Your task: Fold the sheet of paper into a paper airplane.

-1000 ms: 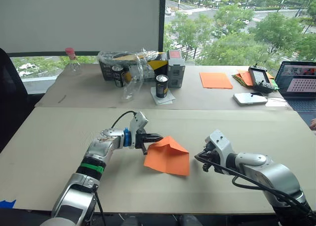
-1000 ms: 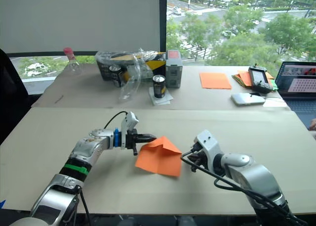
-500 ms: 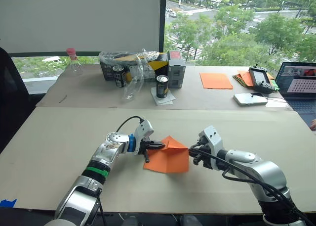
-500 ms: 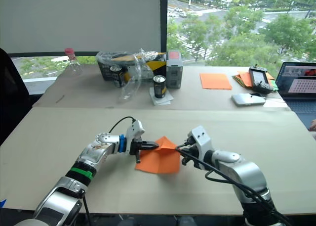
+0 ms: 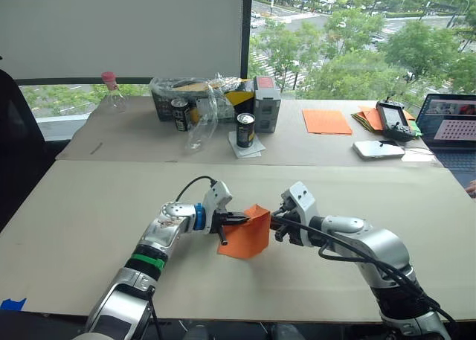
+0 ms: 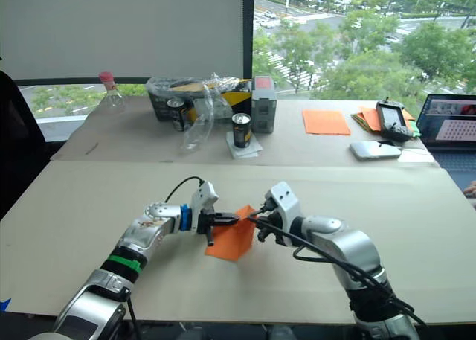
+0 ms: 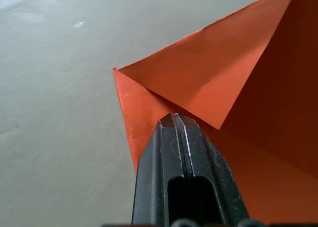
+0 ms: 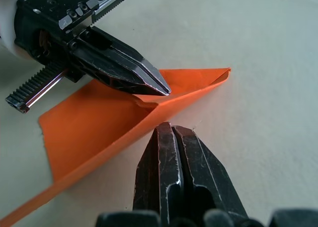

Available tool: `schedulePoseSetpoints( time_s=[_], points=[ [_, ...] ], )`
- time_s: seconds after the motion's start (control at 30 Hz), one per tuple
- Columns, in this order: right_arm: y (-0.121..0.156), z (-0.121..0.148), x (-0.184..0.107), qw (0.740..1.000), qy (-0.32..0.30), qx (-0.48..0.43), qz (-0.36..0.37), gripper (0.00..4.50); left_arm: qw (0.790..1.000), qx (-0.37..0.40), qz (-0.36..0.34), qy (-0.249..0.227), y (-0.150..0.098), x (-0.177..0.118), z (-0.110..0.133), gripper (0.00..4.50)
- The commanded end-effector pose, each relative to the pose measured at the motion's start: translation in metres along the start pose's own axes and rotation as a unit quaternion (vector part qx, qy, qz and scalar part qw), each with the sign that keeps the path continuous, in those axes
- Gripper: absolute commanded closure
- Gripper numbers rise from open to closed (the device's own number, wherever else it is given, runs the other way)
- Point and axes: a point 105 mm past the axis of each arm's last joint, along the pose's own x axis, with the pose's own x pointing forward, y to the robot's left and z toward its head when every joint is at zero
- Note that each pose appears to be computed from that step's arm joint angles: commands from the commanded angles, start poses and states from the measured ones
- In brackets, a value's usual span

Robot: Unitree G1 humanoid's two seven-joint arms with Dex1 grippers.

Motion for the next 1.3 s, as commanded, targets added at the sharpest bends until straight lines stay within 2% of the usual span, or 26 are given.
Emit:
schedulePoseSetpoints(
  time_s=[0.03, 0.23, 0.6, 0.8, 1.1, 1.3],
  points=[
    [-0.001, 0.01, 0.0, 1.0, -0.02, -0.016, -0.001, 4.5, 1.0, 0.009, -0.022, 0.009, -0.014, 0.009, -0.003, 4.48],
    [-0.007, 0.006, 0.004, 1.0, -0.016, -0.019, -0.011, 4.5, 0.999, 0.024, -0.044, 0.021, -0.028, 0.017, -0.006, 4.48],
    [0.005, 0.013, 0.019, 0.999, -0.031, -0.022, 0.01, 4.5, 0.998, 0.018, -0.019, 0.05, -0.019, 0.006, -0.02, 4.48],
    [0.014, 0.009, 0.033, 0.999, -0.025, -0.02, 0.029, 4.5, 0.998, 0.011, 0.015, 0.054, -0.008, -0.014, -0.024, 4.48],
    [0.011, -0.004, 0.047, 0.999, -0.009, -0.019, 0.037, 4.5, 0.997, 0.014, 0.047, 0.056, 0.002, -0.038, -0.02, 4.48],
    [0.009, -0.01, 0.05, 0.999, 0.002, -0.024, 0.037, 4.5, 0.992, 0.027, 0.097, 0.071, 0.02, -0.087, -0.009, 4.48]
  ],
)
